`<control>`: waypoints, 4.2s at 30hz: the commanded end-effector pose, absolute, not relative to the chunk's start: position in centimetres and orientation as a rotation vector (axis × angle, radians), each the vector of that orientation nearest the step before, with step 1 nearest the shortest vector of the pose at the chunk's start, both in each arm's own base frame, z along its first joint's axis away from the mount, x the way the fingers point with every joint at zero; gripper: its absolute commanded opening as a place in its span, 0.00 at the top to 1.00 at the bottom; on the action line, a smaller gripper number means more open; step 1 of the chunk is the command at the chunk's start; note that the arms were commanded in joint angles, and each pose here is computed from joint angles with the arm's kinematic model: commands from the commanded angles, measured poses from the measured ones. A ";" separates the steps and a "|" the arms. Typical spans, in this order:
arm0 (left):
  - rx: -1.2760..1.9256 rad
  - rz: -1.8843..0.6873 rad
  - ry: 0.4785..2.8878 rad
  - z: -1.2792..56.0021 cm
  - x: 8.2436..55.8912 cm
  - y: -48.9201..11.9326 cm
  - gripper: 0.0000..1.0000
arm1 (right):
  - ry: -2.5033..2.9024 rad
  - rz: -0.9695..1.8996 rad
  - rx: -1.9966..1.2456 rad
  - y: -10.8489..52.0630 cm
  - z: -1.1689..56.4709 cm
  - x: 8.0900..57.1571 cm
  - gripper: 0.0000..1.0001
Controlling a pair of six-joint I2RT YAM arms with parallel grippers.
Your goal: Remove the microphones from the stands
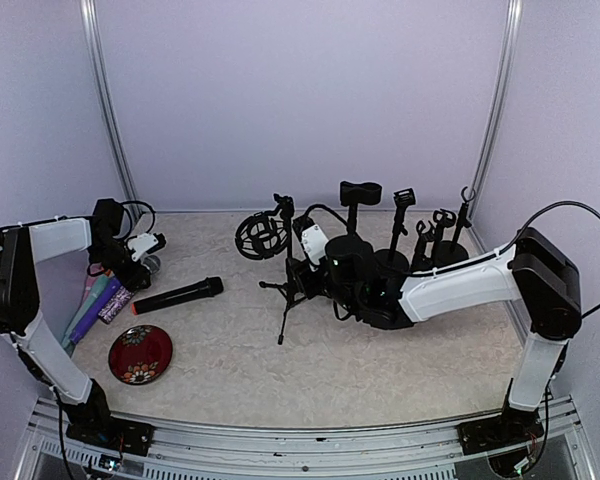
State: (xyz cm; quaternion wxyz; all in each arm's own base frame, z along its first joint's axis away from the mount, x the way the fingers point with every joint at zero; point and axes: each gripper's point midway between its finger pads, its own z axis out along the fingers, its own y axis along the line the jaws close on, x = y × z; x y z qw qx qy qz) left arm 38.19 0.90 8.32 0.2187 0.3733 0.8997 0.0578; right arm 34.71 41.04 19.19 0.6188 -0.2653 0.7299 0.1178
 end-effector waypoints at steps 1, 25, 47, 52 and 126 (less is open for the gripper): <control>0.980 0.139 2.476 9.2 38.7 0.9 0.36 | 1.683 0.306 -0.584 40.6 20.8 33.5 0.37; 0.944 -0.335 2.367 18.7 34.5 -7.7 0.01 | 1.939 0.929 -0.576 39.2 19.5 31.9 0.23; 0.897 -0.268 2.420 17.9 32.4 -7.2 0.01 | 2.003 0.919 -0.562 40.7 16.9 35.1 0.50; 0.895 -0.261 2.434 17.7 32.3 -7.3 0.01 | 1.987 0.943 -0.582 41.0 17.1 34.8 0.59; 0.906 -0.170 2.366 19.6 32.4 -6.9 0.01 | 2.106 1.150 -0.410 42.3 17.0 35.2 0.63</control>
